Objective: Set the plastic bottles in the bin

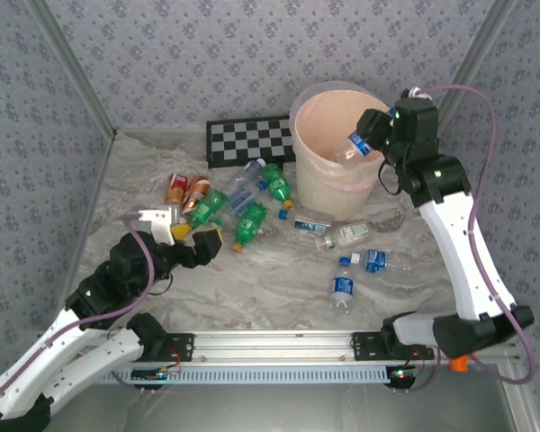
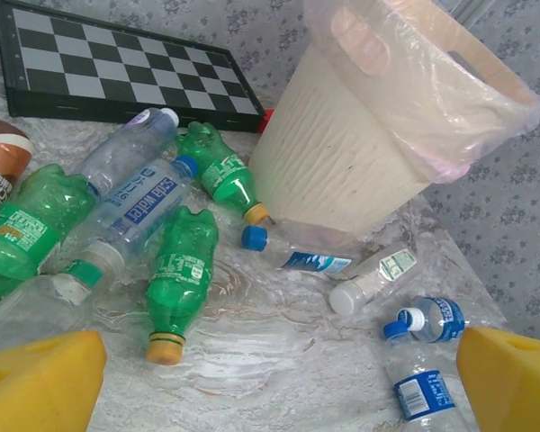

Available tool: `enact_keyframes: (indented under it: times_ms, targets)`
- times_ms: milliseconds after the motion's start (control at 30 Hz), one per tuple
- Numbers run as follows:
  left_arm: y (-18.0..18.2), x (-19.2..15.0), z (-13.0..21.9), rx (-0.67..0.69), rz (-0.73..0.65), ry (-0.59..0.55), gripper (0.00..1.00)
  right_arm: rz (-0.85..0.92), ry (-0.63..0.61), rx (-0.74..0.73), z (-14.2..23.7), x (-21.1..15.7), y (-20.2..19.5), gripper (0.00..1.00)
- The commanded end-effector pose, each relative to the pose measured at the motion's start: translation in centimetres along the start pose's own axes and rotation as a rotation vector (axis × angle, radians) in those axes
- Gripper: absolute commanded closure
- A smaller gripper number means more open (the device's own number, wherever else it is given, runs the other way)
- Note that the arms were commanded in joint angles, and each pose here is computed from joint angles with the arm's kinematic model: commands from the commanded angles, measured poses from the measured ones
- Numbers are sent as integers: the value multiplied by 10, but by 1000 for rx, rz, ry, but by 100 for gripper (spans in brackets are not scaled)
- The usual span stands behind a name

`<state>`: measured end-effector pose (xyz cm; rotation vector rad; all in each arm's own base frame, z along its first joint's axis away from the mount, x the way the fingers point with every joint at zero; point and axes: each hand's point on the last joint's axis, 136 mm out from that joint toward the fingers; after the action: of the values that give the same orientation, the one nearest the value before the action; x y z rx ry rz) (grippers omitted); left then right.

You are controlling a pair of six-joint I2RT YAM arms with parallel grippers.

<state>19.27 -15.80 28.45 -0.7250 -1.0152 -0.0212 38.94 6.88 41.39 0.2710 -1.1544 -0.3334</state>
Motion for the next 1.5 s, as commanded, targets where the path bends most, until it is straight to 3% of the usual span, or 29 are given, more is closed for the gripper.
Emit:
enact_keyframes:
  times_ms: [0,233,267,333,400,667,967,1200,1467]
  targets:
    - [-15,10,13,-59,-22,-14,0,-10,19,18,-12,11,5,45]
    - [-15,11,15,-57,-24,-11,0,30,53,-66,-48,15,-6,41]
    - [-14,11,16,-55,-24,-11,0,35,62,-71,-50,15,-7,34]
    - [-12,10,17,-45,-24,-11,0,40,73,-83,-49,16,-8,11]
    - [-11,11,18,-40,-25,-15,0,44,56,-88,-43,18,-7,0]
    - [-13,10,12,-53,-23,-19,0,71,-6,-32,-11,15,5,0]
    - [-21,1,-1,-90,-12,26,0,145,13,21,24,-18,11,0]
    - [-34,-16,-20,-139,-6,96,0,222,73,53,48,-63,11,0]
    - [-56,-46,-41,-184,-91,191,0,290,163,33,71,-128,-9,0]
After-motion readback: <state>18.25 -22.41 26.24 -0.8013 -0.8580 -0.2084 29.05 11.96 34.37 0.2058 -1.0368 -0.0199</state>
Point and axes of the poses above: each hand's point on the last joint's axis, 136 mm out from that joint toward the fingers, its own z axis back along the fingers, its own y axis along the line the jaws close on, x = y × z, and after that the axes turned 3 degrees about z, right-handed
